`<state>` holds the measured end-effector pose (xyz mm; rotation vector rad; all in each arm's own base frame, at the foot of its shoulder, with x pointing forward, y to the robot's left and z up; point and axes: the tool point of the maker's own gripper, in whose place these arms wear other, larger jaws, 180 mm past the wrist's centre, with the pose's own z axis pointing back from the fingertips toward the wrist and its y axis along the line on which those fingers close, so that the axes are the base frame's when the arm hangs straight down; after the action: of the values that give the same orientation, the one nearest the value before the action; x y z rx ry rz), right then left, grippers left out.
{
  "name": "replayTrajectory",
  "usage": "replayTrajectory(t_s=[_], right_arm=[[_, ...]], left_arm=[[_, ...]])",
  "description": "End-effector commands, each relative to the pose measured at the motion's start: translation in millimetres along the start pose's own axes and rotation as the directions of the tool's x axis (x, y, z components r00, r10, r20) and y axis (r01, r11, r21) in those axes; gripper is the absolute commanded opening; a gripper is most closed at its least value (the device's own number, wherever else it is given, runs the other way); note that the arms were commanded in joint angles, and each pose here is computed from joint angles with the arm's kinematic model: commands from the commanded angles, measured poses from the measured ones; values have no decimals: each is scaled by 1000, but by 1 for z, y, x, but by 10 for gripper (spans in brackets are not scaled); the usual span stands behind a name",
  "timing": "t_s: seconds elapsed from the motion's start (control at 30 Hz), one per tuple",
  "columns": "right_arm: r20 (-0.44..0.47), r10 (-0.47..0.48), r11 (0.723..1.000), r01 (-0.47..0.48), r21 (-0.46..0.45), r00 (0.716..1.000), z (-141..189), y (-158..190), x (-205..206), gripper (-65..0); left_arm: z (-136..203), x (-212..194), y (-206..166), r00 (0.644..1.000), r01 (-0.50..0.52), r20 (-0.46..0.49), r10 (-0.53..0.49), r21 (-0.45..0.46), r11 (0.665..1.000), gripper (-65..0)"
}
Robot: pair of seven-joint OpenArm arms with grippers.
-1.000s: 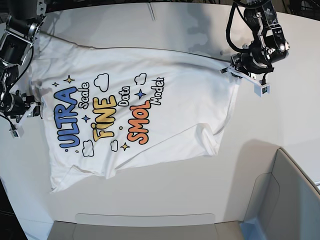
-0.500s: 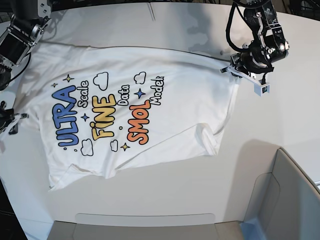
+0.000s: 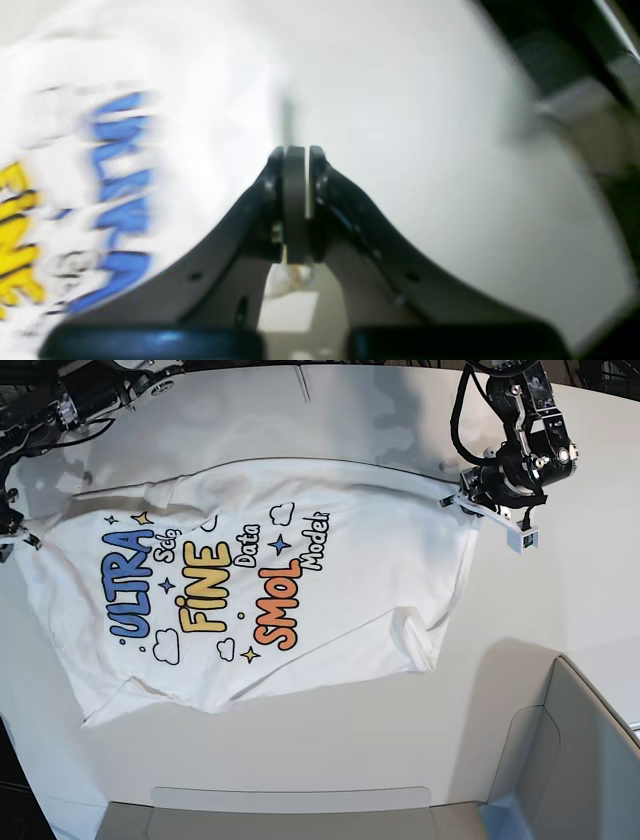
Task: Layout the t-shirt on the table in an organized manner, then fold the t-shirt properly
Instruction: 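Drag the hem corner with the right gripper away from the left gripper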
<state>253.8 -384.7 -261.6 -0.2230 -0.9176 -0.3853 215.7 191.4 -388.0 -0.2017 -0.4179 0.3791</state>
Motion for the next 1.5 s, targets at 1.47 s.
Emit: replayTrajectory(t_s=[1.47], right_arm=[[-424, 161, 919, 22, 395, 891, 5, 33, -179, -401]], left_arm=[[4, -2, 0, 1000, 11, 1, -11, -1, 1000, -650]])
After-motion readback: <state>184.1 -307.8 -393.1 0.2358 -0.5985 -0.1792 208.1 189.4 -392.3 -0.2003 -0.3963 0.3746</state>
